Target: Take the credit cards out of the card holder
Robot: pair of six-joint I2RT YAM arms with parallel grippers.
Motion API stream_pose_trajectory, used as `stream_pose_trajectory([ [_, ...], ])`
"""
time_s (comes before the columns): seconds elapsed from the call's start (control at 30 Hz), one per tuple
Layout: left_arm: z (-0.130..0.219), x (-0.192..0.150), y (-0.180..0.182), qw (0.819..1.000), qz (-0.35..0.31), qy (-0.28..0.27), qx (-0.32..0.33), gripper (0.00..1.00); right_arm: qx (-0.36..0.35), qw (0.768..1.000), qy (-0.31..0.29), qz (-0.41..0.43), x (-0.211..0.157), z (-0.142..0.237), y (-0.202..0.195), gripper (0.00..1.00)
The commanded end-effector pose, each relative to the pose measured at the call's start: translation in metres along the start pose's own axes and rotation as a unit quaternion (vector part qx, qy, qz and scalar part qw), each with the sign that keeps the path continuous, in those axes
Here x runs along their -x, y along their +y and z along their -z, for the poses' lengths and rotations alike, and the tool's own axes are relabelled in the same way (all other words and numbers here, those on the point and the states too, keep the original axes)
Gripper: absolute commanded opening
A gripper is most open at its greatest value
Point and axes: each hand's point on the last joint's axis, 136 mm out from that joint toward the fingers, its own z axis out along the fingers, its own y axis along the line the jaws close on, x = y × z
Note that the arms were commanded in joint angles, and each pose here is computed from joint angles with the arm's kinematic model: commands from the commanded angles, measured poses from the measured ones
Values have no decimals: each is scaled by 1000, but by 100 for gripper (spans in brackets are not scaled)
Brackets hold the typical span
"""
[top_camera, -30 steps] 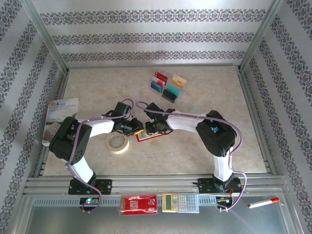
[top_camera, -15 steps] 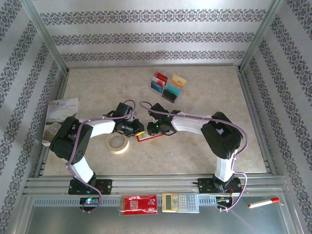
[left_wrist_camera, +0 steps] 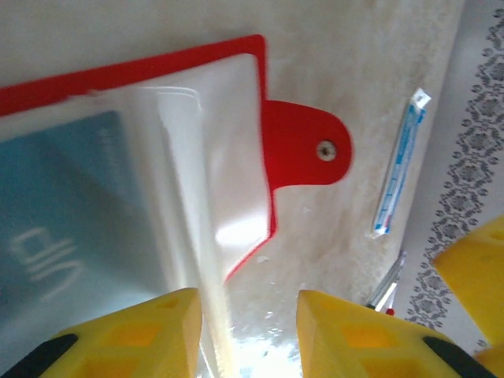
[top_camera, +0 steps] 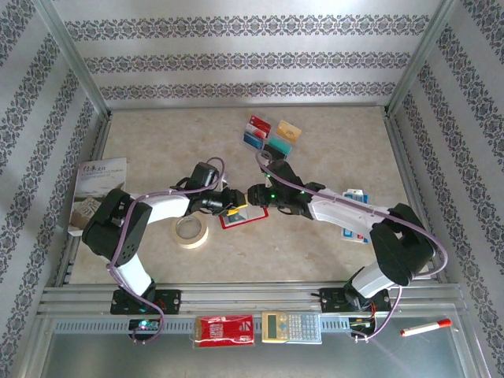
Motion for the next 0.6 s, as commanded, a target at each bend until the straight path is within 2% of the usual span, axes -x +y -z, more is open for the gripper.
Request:
stream_pose_trajectory([
  [0.0,-10,11,-28,999,-19,-7,-41,41,-4,999,-44,-18,13,10,-7,42],
  [0.3,-19,19,-26,999,-14,-11,-31,51,-8,999,-46,-24,12,12,-13,43],
  [0.43,-3,21,-26,999,-33,-23,-3,56,0,999,-38,-24,11,9,-10,43],
  [0.57,27,27,-20,997,-43,-58,27,60,17,1000,-18,-5,6,2,1,42],
])
